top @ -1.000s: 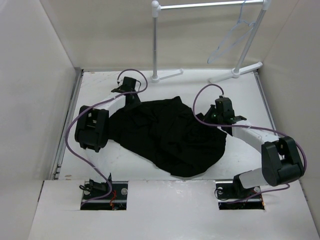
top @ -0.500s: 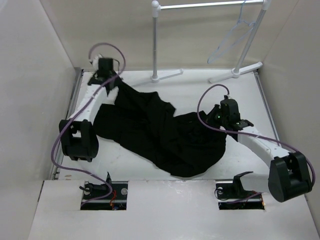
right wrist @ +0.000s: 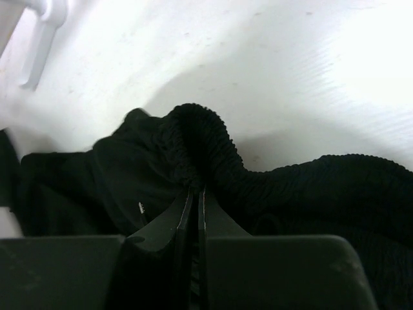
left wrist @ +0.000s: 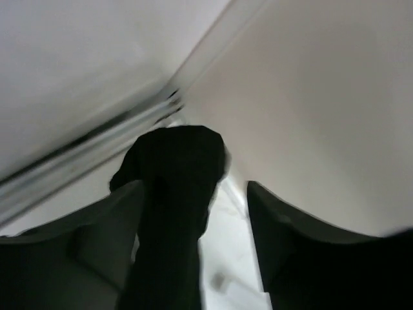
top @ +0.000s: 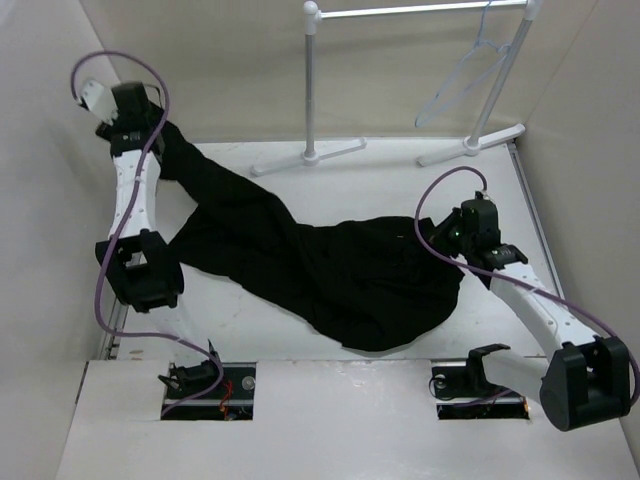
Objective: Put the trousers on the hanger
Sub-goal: Flatten out the trousers at the center of the board.
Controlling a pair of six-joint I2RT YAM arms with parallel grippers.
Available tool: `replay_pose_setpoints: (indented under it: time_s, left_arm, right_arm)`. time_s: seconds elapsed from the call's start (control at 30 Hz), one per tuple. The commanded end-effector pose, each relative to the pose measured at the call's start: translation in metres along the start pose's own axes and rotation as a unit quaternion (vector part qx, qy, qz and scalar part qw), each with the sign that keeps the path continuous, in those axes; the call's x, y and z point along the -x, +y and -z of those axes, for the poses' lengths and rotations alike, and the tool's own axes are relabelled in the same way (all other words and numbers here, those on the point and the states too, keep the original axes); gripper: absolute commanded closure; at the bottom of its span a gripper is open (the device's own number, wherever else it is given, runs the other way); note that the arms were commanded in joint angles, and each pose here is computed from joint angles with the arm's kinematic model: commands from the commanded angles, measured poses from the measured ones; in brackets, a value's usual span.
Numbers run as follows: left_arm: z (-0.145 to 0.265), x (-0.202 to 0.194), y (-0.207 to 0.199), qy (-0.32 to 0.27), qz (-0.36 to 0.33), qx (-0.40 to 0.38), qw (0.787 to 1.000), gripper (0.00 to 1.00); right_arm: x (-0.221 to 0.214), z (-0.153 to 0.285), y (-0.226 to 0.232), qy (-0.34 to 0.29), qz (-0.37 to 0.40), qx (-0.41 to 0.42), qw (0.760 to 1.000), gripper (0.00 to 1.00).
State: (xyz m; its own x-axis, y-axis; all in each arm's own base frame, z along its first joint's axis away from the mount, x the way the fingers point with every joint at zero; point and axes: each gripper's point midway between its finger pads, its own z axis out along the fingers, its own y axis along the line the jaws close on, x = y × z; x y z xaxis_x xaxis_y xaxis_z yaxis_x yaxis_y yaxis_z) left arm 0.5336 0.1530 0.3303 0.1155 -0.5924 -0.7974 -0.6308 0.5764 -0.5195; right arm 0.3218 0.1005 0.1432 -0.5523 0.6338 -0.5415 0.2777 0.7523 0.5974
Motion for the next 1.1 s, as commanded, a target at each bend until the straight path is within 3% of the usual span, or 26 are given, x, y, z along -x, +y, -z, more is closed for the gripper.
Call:
replay_pose_setpoints:
  time_s: [0.0,0.1,0.3,0.4,0.5,0.67,0.9,1.07]
  left_arm:
    - [0.023,-0.066,0.054,0.07,-0.039,0.056,0.995,0.29]
    - [0.069,-0.12,0.081,0.1,-0.056,0.05,0.992,0.26]
    - [0.139,-0.18,0.148,0.154,-0.064,0.058,0.984,0.37]
    - [0.145,-0.186,0.135,0.174,-0.063,0.022,0.982,0.38]
    - [0.139,-0.193,0.092,0.189,-0.097,-0.025,0.977,0.37]
    - [0.085,-0.211,0.031,0.2,-0.18,-0.038,0.962,0.33]
    - [-0.016,-0.231,0.005,0.195,-0.245,0.014,0.95,0.41]
    - [-0.07,-0.239,0.001,0.18,-0.243,0.026,0.953,0.42]
  right_arm:
    - [0.017,0.002,0.004,-0.021,-0.016,-0.009,1.0,0.96]
    - [0.02,-0.002,0.01,-0.021,-0.016,-0.005,1.0,0.96]
    - [0.024,-0.004,0.016,-0.027,-0.011,0.002,1.0,0.96]
    - [0.018,-0.009,0.012,-0.019,-0.011,0.002,1.0,0.96]
    - [0.01,-0.012,0.011,-0.008,-0.01,0.003,1.0,0.96]
    - [0.005,-0.007,0.01,-0.008,-0.008,0.01,1.0,0.96]
    - [0.005,-0.009,0.016,0.0,-0.004,0.017,1.0,0.95]
    - [-0.004,-0.012,0.018,0.022,-0.003,0.023,0.999,0.95]
